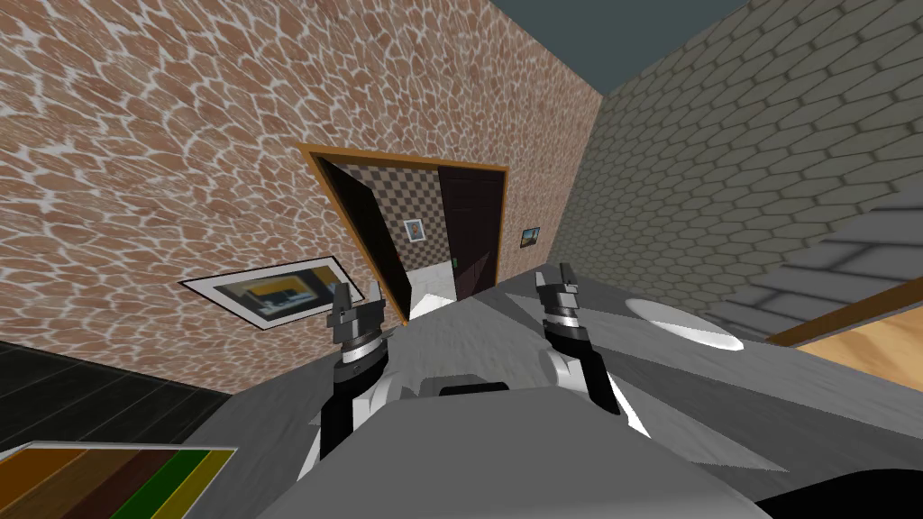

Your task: Push the door open

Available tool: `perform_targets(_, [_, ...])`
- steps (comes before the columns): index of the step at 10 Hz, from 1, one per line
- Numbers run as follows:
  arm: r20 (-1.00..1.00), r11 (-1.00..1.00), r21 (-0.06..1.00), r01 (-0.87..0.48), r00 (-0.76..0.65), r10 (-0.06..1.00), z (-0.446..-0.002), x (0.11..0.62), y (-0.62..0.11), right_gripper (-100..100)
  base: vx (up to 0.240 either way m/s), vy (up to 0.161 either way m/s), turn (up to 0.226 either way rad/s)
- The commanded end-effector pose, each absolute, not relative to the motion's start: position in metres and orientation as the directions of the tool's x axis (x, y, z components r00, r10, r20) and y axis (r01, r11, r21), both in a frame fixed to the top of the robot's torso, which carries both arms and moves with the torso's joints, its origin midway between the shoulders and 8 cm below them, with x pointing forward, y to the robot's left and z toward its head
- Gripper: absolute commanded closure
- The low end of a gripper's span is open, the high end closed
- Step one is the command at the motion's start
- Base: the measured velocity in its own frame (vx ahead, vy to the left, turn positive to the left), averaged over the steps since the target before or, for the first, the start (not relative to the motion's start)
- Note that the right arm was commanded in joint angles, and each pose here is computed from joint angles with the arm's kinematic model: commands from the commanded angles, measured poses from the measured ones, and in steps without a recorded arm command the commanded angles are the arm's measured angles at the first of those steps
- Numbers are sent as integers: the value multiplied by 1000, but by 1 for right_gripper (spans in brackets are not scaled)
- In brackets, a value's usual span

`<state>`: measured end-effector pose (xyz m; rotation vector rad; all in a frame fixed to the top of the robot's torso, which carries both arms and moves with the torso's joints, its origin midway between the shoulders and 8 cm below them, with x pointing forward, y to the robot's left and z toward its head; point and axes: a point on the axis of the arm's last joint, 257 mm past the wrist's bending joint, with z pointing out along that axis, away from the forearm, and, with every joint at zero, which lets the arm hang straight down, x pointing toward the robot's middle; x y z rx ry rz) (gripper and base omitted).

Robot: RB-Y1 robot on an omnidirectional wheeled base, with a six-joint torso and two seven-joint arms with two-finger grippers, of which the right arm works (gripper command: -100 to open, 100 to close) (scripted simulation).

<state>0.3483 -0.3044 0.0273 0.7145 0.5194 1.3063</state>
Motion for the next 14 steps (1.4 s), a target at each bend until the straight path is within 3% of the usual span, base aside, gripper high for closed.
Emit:
perform_targets(1, [40,101,739,-666,194,980,17,356,-304,-100,-20,21,97])
perform_targets(14, [7,91,818,-568,168,986,-59,402,-310,-100,100,2,75])
